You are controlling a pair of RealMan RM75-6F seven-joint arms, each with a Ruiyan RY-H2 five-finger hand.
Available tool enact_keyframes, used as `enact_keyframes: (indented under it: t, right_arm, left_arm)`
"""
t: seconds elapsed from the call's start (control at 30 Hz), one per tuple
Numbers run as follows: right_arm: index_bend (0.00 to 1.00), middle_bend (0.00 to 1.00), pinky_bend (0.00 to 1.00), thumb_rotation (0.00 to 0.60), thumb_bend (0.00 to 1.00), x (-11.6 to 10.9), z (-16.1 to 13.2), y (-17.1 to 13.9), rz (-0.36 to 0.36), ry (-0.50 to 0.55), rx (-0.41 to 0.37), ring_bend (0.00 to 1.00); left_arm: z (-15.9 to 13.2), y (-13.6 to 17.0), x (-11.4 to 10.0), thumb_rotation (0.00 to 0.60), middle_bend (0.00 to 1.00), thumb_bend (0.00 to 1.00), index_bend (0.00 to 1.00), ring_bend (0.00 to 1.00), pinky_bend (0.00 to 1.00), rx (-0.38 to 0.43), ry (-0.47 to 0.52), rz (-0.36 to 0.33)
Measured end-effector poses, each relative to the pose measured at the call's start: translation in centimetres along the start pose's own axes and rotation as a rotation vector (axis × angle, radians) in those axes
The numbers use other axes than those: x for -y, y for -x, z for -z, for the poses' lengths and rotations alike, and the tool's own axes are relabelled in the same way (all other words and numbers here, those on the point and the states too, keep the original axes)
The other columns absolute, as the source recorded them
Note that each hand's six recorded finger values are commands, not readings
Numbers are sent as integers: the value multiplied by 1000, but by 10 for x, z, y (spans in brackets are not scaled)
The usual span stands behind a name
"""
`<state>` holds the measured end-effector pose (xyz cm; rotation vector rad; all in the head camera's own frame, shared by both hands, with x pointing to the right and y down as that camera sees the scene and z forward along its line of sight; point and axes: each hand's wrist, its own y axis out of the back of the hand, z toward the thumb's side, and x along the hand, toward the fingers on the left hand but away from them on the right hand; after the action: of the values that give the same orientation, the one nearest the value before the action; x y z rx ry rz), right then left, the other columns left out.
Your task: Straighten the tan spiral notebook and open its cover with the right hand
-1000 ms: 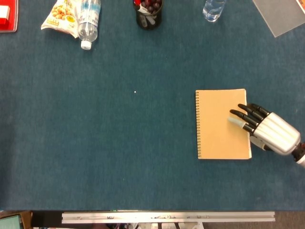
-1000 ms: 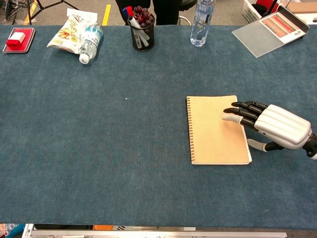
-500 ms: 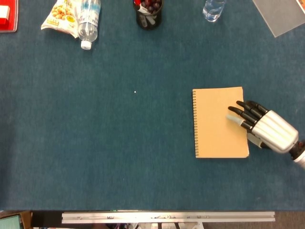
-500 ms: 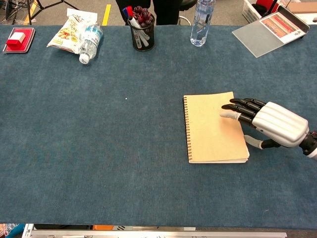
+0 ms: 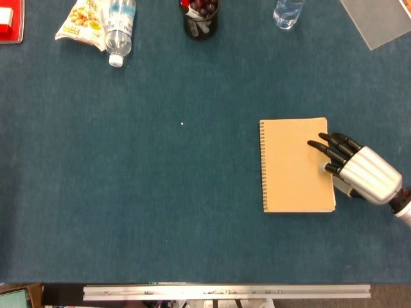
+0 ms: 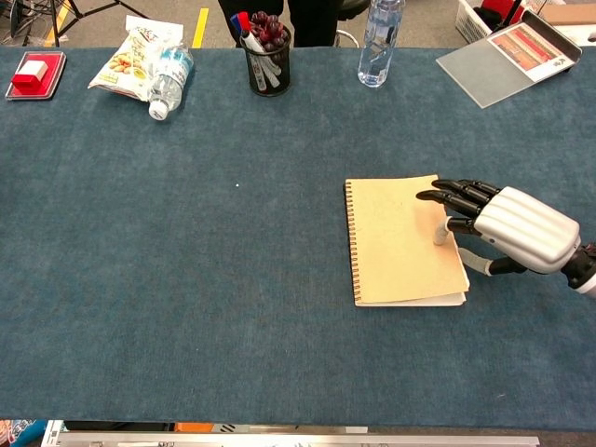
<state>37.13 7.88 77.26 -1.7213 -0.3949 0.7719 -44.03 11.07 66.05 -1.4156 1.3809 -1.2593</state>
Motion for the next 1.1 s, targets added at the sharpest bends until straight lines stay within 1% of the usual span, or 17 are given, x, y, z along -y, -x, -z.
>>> enact_keyframes:
  t: [0.43, 0.7, 0.83, 1.1]
  right_arm:
    - [583, 147, 158, 600, 414, -3, 1, 2, 23, 15, 15, 29]
    - [622, 153, 158, 600, 420, -8, 4, -2, 33, 1, 19, 29]
    - [634, 157, 158, 600, 427, -13, 7, -9, 39, -17, 16, 29]
    - [644, 164, 158, 600, 444, -29, 13, -34, 38, -65, 18, 30]
  left_arm:
    - [1, 0, 1, 600, 62, 358, 261, 108, 279, -3, 1, 1]
    - [1, 0, 1, 600, 62, 358, 261, 107, 279, -5, 2, 0]
    - [1, 0, 1, 600, 62, 358, 261, 108, 279, -3, 3, -3]
    - [-2, -1, 0, 600, 62, 358, 261, 108, 279, 2, 4, -11]
